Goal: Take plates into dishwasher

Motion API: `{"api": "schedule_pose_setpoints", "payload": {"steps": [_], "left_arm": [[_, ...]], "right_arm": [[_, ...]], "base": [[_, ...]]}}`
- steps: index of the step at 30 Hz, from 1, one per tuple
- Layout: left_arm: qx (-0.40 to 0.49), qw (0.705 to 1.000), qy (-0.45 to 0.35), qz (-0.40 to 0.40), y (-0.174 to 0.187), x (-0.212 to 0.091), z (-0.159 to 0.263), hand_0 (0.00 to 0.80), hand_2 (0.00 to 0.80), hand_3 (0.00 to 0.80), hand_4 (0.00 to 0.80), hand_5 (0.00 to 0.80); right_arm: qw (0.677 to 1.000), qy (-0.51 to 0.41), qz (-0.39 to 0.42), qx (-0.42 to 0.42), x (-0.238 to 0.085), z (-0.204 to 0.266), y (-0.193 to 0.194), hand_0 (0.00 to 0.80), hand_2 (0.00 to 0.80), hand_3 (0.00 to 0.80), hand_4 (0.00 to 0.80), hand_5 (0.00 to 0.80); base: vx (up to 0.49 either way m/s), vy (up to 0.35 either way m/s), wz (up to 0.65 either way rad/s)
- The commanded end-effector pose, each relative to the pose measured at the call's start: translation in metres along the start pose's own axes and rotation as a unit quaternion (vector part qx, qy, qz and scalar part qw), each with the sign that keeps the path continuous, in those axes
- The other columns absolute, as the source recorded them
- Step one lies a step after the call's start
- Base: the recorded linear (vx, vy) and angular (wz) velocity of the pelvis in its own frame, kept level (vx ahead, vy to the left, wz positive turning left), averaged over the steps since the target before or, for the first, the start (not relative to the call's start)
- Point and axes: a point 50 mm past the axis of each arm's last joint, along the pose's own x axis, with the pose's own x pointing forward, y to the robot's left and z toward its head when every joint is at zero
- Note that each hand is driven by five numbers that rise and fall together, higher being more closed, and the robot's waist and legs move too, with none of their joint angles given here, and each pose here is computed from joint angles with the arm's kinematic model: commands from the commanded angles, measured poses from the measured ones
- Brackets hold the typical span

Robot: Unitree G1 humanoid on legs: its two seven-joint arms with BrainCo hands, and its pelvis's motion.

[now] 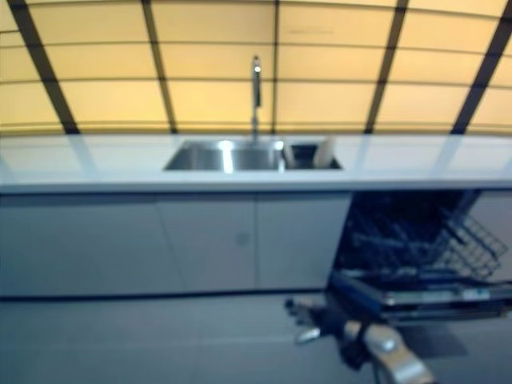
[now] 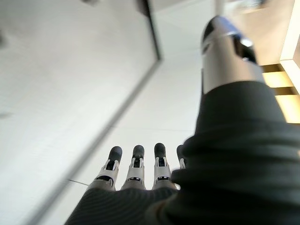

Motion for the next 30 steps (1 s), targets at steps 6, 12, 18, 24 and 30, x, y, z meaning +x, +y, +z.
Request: {"api": "schedule_pose_setpoints", "payload": {"steps": [6,12,18,24,30], "left_arm": [[0.032,0.999,-0.009,0.02,0.017,0.0,0.021,0.0,0.0,0.0,0.0,0.0],[0.028,0.999,-0.007,0.035,0.021,0.0,0.02,0.0,0.0,0.0,0.0,0.0],[-0.037,0.997,-0.008,0.062,0.027,-0.001,0.025,0.0,0.0,0.0,0.0,0.0],[-0.117,0.99,-0.021,0.073,0.033,-0.002,0.024,0.0,0.0,0.0,0.0,0.0],[-0.119,0.99,0.005,0.08,0.031,-0.003,0.01,0.0,0.0,0.0,0.0,0.0]], "right_arm": [[0.979,-0.202,-0.018,-0.018,0.017,0.13,-0.046,0.0,0.0,0.0,0.0,0.0],[0.973,-0.223,-0.055,-0.002,0.012,0.152,-0.065,0.0,0.0,0.0,0.0,0.0],[0.952,-0.196,-0.236,0.018,-0.004,0.147,-0.104,0.0,0.0,0.0,0.0,0.0],[0.926,-0.176,-0.334,0.017,-0.018,0.14,-0.119,0.0,0.0,0.0,0.0,0.0],[0.919,-0.15,-0.364,0.031,-0.033,0.146,-0.135,0.0,0.0,0.0,0.0,0.0]], "base": [[0.0,0.0,0.0],[0.035,-0.035,0.03],[0.051,-0.089,0.07],[0.048,-0.074,0.01],[0.436,0.151,-0.12]]}}
